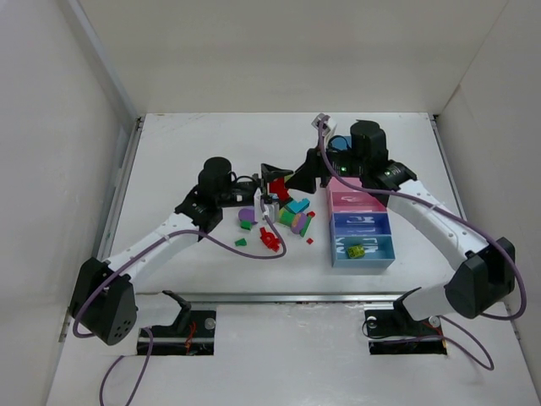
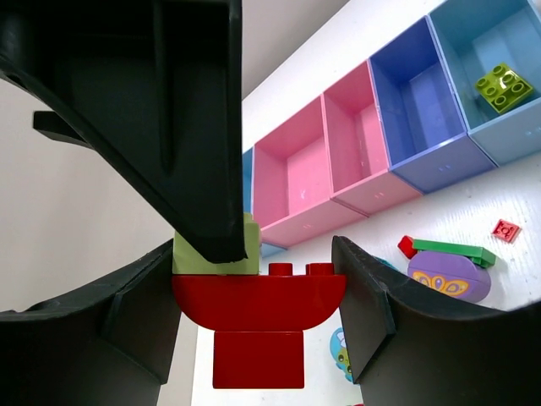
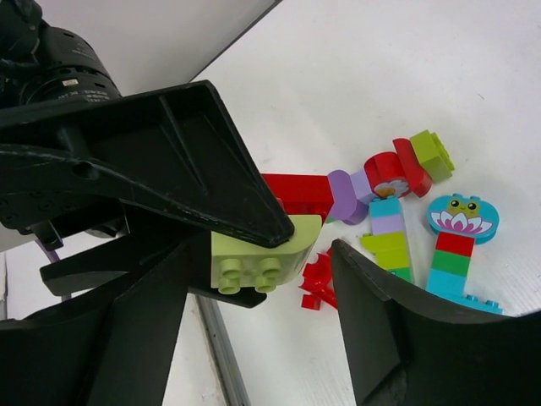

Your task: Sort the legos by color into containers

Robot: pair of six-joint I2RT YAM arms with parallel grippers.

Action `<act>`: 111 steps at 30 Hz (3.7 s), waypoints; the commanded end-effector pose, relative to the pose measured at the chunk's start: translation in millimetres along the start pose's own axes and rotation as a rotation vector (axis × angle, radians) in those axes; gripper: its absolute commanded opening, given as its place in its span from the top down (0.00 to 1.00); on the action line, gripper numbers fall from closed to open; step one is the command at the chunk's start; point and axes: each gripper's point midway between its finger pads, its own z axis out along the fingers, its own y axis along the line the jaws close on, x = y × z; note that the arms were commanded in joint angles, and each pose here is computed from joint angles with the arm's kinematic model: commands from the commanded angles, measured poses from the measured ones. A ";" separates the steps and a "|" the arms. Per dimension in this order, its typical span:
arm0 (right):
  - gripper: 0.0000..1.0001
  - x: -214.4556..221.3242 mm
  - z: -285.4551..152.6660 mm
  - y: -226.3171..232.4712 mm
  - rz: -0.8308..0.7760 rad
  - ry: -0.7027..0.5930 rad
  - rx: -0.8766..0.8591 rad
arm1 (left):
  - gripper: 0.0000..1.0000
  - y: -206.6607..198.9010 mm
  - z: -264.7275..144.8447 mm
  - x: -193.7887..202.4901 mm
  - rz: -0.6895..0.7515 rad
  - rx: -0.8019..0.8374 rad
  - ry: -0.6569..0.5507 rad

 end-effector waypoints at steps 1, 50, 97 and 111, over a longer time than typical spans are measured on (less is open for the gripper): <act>0.29 -5.2 5.2 2.0 -0.024 -0.021 -0.020 | 1.00 18.1 -3.9 -25.9 0.069 -0.044 -0.054; 0.22 -9.2 -34.4 -40.9 0.114 -0.118 0.218 | 1.00 36.4 -29.4 26.6 -0.319 -0.200 0.089; 1.00 -43.4 33.9 -44.8 0.107 -0.055 0.024 | 0.00 58.6 -20.4 15.8 -0.266 -0.279 0.086; 1.00 -42.0 -49.0 -209.6 0.431 -0.217 0.571 | 0.15 127.2 -102.0 198.4 -0.455 -0.398 0.553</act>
